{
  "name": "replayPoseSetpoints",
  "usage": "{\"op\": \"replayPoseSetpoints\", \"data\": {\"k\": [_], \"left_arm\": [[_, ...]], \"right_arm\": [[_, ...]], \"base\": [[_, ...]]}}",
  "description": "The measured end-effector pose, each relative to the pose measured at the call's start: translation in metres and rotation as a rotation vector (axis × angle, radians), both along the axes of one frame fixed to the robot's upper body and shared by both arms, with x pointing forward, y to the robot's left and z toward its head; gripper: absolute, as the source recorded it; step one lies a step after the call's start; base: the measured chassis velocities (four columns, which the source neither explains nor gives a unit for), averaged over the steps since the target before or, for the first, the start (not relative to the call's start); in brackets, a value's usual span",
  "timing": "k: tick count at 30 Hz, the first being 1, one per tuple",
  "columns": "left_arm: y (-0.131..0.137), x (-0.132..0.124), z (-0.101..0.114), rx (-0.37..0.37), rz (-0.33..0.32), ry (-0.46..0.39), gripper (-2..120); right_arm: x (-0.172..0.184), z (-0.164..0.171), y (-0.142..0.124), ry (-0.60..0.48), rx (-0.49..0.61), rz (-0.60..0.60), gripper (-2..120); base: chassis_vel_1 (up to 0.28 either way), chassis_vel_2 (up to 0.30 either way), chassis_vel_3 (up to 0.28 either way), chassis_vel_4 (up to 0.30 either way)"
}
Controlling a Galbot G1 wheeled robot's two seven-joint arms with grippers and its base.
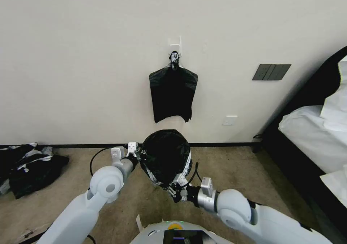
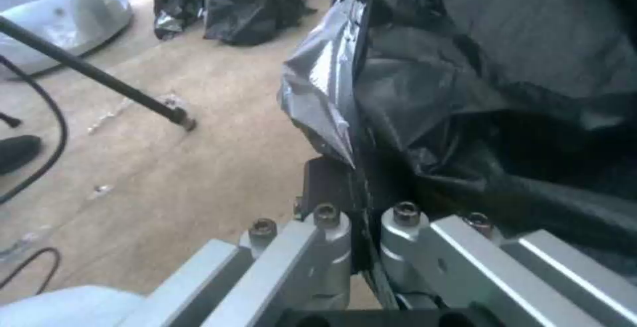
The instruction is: Place a trash bag onto the trash bin.
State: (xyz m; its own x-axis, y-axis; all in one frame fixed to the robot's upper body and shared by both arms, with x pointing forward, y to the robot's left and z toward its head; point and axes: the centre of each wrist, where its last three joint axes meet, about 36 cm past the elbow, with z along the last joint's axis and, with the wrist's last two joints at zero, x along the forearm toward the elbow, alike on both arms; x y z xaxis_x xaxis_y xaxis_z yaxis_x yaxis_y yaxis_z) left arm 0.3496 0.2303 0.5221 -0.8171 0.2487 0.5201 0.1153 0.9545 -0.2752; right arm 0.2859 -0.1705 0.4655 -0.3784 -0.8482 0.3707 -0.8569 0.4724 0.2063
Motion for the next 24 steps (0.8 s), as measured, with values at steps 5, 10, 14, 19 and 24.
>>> {"op": "replayPoseSetpoints", "data": {"k": [5,10,14,19,24], "left_arm": [[-0.003,0.001,0.003,-0.039,0.015,0.020,0],[0.000,0.003,0.005,-0.062,0.044,0.037,0],[0.003,0.008,0.005,-0.084,0.083,0.082,0],[0.006,0.011,0.005,-0.104,0.105,0.115,0],[0.004,0.007,0.008,-0.107,0.097,0.108,0]], "right_arm": [[-0.002,-0.023,0.012,-0.040,0.004,-0.040,0],[0.002,-0.052,0.019,-0.147,0.041,-0.134,0],[0.006,-0.090,0.013,-0.375,0.026,-0.158,0],[-0.007,-0.111,0.009,-0.345,0.024,-0.187,0],[-0.006,-0.114,0.010,-0.286,0.042,-0.223,0]], "base": [[0.000,0.000,0.000,0.000],[0.000,0.000,0.000,0.000],[0.000,0.000,0.000,0.000],[0.000,0.000,0.000,0.000],[0.000,0.000,0.000,0.000]]}}
